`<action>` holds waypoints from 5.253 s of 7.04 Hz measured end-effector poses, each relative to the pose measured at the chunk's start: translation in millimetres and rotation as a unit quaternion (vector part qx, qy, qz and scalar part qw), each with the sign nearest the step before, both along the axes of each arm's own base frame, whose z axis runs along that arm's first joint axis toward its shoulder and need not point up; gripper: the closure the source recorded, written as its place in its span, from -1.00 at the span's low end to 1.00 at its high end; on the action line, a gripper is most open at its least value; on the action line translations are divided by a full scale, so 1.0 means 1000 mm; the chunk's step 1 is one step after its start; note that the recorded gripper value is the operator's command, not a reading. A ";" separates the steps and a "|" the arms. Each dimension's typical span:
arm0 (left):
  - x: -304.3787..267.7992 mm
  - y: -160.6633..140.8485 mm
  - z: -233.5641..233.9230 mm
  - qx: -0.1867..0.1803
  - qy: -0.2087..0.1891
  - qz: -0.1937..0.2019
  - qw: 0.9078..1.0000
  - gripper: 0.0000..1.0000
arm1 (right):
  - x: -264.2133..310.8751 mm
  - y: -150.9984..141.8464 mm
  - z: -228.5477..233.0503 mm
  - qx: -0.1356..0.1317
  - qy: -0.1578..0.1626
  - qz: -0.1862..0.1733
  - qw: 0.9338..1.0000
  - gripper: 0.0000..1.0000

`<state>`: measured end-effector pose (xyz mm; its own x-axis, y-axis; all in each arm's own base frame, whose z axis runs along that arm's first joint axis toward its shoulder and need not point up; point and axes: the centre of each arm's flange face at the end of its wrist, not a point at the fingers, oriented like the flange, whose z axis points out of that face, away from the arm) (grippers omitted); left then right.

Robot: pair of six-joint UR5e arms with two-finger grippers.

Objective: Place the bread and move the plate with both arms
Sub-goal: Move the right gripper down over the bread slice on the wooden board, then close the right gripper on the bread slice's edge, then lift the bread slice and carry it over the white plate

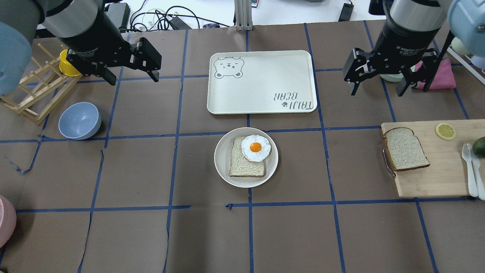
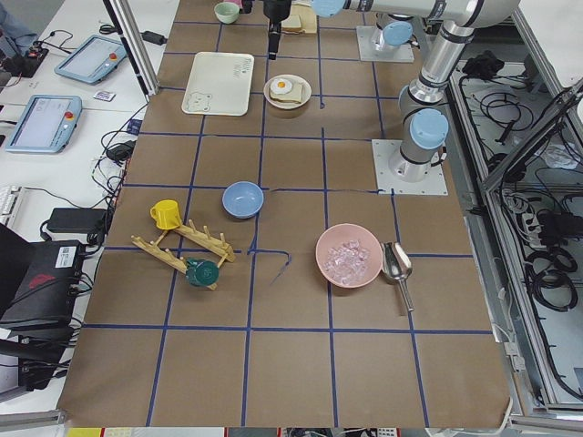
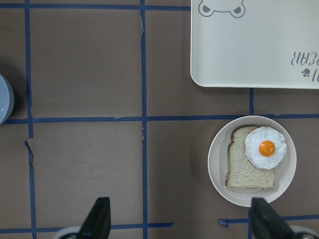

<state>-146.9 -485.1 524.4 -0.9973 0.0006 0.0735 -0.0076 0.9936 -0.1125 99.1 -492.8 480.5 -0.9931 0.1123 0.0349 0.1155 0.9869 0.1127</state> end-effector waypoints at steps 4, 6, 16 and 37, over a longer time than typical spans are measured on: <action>0.000 0.000 0.000 0.000 0.000 0.000 1.000 -1.00 | -0.051 -0.008 -0.066 0.067 -0.006 -0.049 0.997 -1.00; 0.000 0.000 0.000 0.000 0.000 0.000 1.000 -1.00 | -0.063 -0.026 -0.105 0.076 0.018 -0.037 0.996 -1.00; 0.000 0.000 0.000 0.000 0.000 0.000 1.000 -1.00 | -0.130 -0.014 -0.258 0.081 0.051 -0.069 0.993 -0.56; 0.001 0.000 -0.001 0.000 -0.001 -0.002 1.000 -1.00 | -0.139 -0.062 -0.193 0.074 0.034 -0.084 0.993 1.00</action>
